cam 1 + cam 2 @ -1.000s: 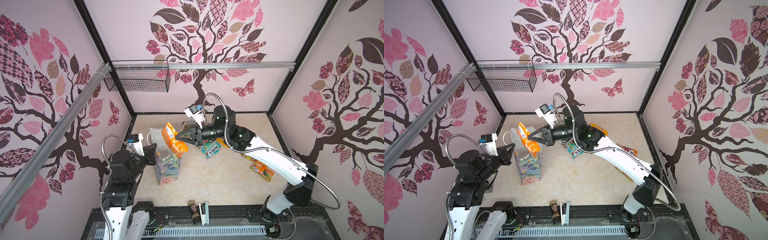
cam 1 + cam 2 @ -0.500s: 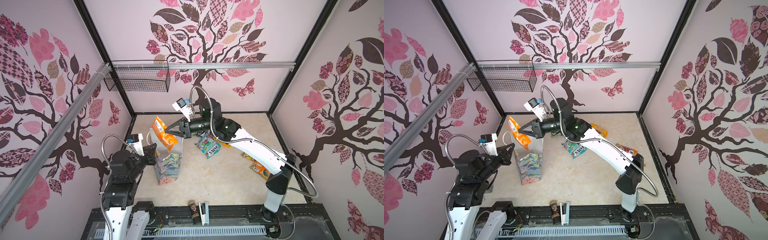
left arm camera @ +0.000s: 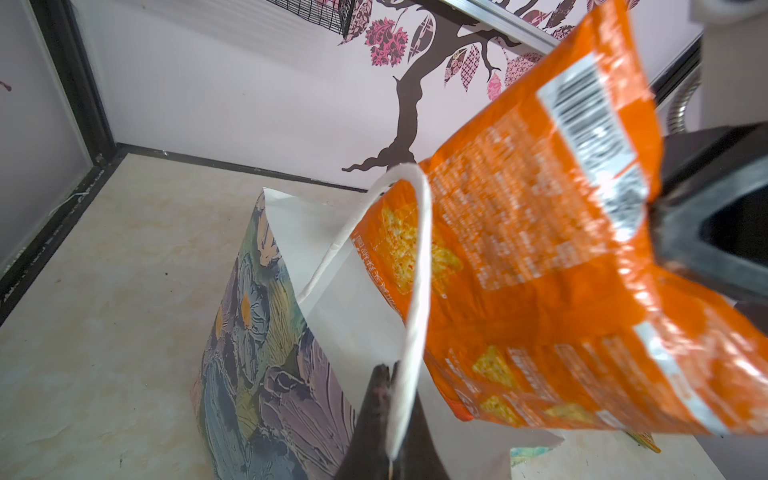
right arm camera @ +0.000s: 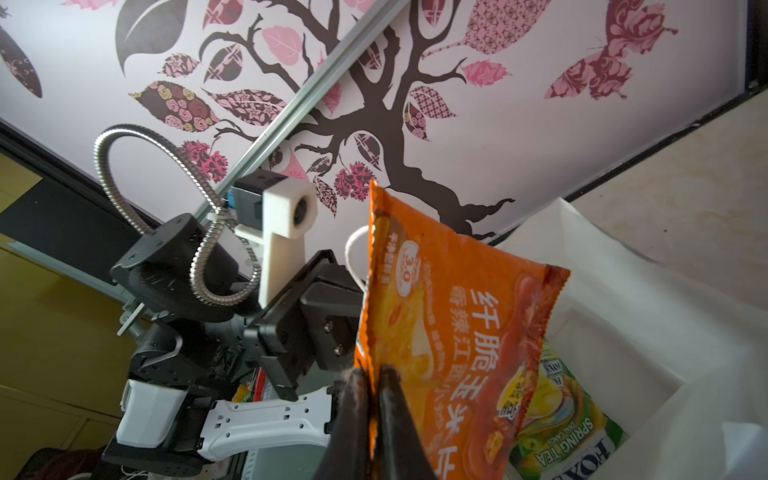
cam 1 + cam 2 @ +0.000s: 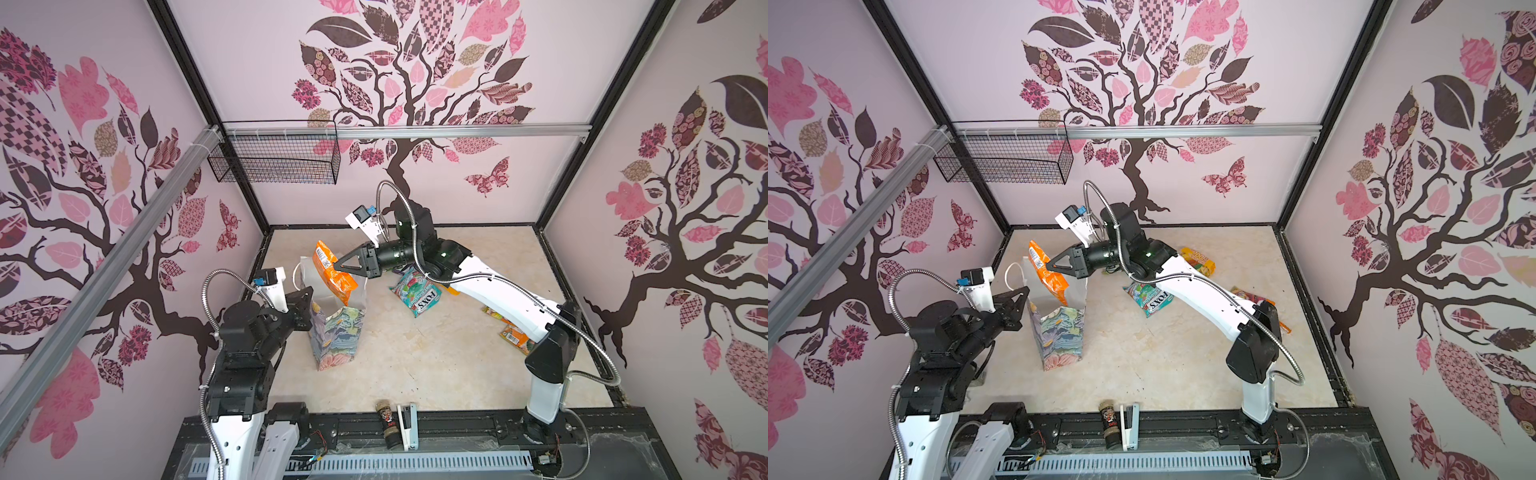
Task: Place the snacks into the paper bag
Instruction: 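Lower the orange bag into the paper bag and open the right gripper, then withdraw the right gripper from the bag toward the Fox's Fruits packet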
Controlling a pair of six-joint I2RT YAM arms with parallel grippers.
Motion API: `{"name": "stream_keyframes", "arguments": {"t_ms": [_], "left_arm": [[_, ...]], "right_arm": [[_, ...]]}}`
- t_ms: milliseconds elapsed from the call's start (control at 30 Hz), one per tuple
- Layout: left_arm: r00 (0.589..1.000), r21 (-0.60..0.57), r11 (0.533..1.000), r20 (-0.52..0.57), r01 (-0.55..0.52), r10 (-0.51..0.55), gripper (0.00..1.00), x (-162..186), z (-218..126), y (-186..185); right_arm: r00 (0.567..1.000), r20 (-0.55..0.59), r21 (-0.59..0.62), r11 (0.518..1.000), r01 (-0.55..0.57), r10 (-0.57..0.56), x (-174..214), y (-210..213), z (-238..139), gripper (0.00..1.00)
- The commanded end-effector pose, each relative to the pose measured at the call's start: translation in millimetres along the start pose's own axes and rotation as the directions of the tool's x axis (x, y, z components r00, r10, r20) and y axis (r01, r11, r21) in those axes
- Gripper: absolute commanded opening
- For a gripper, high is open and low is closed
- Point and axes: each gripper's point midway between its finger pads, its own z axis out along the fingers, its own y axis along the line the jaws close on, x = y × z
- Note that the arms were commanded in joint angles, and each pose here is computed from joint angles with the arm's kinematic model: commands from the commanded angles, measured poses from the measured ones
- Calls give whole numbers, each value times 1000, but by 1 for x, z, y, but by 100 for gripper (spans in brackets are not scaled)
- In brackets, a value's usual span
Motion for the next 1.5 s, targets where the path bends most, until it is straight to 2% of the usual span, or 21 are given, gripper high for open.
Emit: {"name": "stream_keyframes", "arguments": {"t_ms": [0,200,567,967,1467], "left_arm": [[1000,3,1000,10,-11,11,0,2,1,1],[1000,3,1000,8,-11,11,0,3,1,1],[1000,0,1000,8,-11,11,0,3,1,2],[1000,2,1000,6,-11,11,0,2,2,2],[1000,0,1000,5,-13,13,0,2,3,2]], "right_arm": [[999,49,-10,1000,22,-21,-10,12,-11,0],[996,80,32,998,-45,42,-3,-4,-19,0],[993,98,98,992,-74,64,2,-22,-19,0],[995,85,98,993,-60,51,2,-22,-17,20],[995,92,101,994,-33,24,-5,-9,-26,24]]}}
